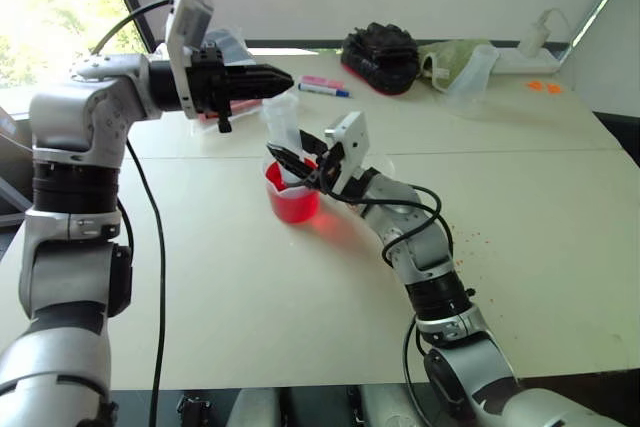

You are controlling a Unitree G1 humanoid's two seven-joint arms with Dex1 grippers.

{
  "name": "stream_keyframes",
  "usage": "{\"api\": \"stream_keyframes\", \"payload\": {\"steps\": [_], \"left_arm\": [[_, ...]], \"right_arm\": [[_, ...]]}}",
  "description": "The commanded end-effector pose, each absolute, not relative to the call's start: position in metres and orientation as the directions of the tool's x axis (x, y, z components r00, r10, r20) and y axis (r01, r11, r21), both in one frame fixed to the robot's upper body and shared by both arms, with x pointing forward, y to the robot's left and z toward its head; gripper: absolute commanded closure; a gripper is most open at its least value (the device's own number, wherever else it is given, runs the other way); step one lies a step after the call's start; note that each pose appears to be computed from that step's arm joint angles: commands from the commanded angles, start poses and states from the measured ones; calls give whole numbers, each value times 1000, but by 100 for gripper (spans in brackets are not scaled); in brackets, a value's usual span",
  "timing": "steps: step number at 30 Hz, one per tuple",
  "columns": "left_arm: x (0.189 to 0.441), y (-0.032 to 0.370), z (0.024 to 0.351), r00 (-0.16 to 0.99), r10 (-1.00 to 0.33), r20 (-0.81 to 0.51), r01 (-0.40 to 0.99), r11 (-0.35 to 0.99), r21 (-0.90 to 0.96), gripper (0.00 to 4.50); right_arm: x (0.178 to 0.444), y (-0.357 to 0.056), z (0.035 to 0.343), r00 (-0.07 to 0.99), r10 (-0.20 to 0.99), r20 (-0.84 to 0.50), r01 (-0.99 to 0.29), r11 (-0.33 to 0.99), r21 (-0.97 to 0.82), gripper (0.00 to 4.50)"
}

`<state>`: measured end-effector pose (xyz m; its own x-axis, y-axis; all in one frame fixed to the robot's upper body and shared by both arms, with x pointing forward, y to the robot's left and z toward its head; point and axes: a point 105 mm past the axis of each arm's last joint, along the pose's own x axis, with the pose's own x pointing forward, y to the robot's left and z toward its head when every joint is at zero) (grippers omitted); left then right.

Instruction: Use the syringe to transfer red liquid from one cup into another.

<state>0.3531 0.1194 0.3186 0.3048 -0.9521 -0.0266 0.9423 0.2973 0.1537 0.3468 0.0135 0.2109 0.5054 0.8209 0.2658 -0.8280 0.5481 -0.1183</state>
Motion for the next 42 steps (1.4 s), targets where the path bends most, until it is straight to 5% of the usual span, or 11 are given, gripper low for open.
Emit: {"api": "stream_keyframes", "payload": {"steps": [1, 42], "left_arm": [[349, 125, 365, 349, -933, 85, 888, 359, 287, 444], [354, 128, 377, 371, -919, 131, 868, 393, 303, 444]], "right_arm": [[334, 27, 211, 443, 854, 271, -862, 489, -132, 312], [331, 28, 203, 448, 858, 252, -866, 486, -113, 312]]}}
